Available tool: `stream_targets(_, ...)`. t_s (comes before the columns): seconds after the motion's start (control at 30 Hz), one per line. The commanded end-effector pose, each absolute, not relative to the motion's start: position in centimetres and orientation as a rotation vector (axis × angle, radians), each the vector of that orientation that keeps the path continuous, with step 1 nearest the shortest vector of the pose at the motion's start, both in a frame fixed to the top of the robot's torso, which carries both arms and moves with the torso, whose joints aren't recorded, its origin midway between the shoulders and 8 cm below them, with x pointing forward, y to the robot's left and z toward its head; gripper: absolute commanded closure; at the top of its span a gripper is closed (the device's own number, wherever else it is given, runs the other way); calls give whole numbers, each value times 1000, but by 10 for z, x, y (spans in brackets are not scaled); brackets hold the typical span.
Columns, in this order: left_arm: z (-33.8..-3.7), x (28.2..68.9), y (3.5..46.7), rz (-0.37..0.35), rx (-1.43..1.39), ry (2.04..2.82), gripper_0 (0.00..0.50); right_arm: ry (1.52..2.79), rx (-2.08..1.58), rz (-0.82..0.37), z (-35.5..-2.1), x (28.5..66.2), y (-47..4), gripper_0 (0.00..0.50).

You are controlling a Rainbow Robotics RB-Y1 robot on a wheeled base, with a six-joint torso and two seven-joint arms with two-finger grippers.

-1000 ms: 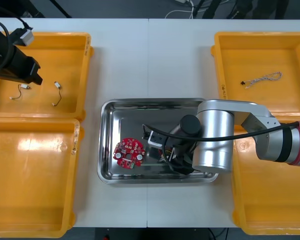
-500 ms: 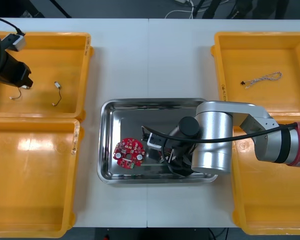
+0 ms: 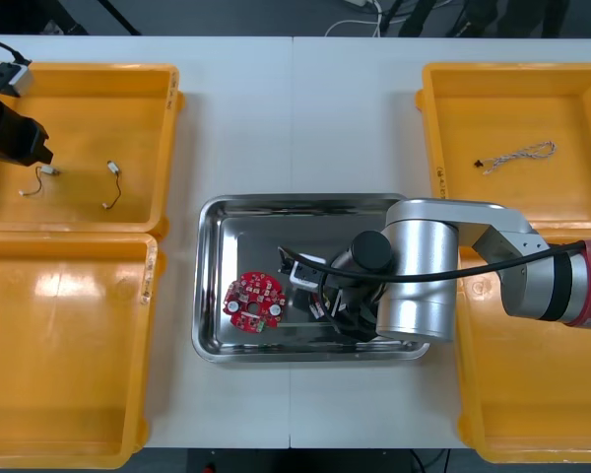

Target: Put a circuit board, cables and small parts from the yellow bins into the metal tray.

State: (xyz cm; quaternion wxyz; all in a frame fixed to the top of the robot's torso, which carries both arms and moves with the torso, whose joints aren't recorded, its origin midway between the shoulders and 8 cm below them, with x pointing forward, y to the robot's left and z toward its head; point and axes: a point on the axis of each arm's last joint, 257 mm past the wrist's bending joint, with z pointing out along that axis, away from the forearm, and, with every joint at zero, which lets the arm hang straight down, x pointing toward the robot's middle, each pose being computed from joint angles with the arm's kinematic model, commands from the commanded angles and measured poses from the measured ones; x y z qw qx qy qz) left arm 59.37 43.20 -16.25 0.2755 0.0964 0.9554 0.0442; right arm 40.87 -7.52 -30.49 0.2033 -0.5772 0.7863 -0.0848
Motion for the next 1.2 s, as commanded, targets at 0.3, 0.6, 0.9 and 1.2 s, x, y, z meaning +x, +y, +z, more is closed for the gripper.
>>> stream_targets(0.3,-141,625,417,144,361,2461,0,2174,-1574,-242,-239,426,-63,0)
stream_targets(0.6,-161,629,410,144,375,2465,0,2347,-1455,-142,-185,423,-81,0)
stream_targets(0.9,-175,635,414,199,403,2453,0,2457,-1272,-164,-125,433,-121,0)
stream_targets(1.2,-180,634,418,222,410,2457,0,2519,-962,-97,-83,474,-160,0)
